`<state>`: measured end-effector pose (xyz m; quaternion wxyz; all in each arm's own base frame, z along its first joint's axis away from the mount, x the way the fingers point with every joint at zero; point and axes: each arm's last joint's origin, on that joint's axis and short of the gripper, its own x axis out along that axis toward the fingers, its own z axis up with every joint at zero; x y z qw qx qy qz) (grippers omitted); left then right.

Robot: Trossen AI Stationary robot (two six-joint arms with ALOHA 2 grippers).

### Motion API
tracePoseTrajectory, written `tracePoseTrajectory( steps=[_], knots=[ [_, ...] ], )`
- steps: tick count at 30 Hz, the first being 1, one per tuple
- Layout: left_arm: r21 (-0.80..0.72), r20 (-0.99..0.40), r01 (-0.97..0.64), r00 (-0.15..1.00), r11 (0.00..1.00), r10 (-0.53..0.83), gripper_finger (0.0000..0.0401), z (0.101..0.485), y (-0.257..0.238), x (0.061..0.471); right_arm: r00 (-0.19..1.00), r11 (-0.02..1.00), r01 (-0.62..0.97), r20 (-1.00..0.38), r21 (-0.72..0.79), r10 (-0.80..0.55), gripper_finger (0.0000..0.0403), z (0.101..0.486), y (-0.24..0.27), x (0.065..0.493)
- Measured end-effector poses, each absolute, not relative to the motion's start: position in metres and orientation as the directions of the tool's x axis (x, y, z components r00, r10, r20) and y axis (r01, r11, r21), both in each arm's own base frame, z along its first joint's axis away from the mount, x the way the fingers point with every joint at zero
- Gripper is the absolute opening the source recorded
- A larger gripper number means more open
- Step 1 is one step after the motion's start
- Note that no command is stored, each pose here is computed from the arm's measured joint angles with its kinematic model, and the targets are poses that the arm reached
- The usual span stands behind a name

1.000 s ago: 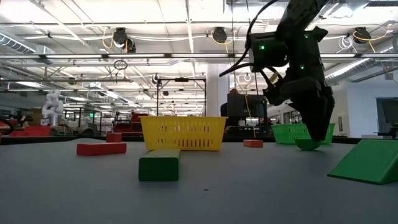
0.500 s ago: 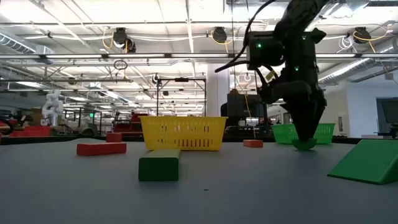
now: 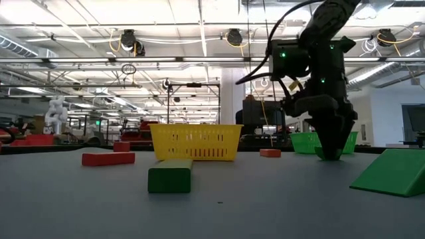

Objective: Sort & place blocks by color
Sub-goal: Put the green block into the green basket

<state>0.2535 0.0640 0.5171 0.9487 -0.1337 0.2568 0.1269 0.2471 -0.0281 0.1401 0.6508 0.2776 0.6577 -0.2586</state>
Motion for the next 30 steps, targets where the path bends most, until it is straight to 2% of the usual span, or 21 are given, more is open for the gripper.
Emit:
tracePoseTrajectory(
  steps=[4,10,17,20,23,30],
  knots=[
    [-0.194,-0.524,-0.311,0.835,0.930,0.170,0.0195,0.517,0.063,0.253,0.040,0.709,0.703,-0.999,0.046,0.025,0.0125,0.144,-0.028,0.247],
    [-0.185,-0.530,-0.345,0.824,0.920,0.202,0.0195,0.516,0.064,0.253,0.245,0.681,0.713,-0.969,0.165,-0.022,0.0125,0.176,-0.034,0.246],
    [-0.173,-0.552,-0.388,0.800,0.905,0.237,0.0195,0.511,0.067,0.260,0.393,0.590,0.791,-0.873,0.162,-0.288,0.0125,0.236,-0.072,0.219],
    [-0.176,-0.567,-0.402,0.788,0.898,0.241,0.0195,0.505,0.070,0.269,0.398,0.526,0.835,-0.840,0.164,-0.368,0.0125,0.252,-0.094,0.203],
    [-0.180,-0.590,-0.413,0.772,0.893,0.238,0.0195,0.498,0.073,0.280,0.350,0.485,0.866,-0.842,0.124,-0.410,0.0125,0.258,-0.115,0.189],
    [-0.237,-0.619,-0.451,0.752,0.860,0.224,0.0195,0.485,0.076,0.300,0.254,0.443,0.894,-0.891,0.068,-0.375,0.0125,0.246,-0.154,0.168]
  ],
)
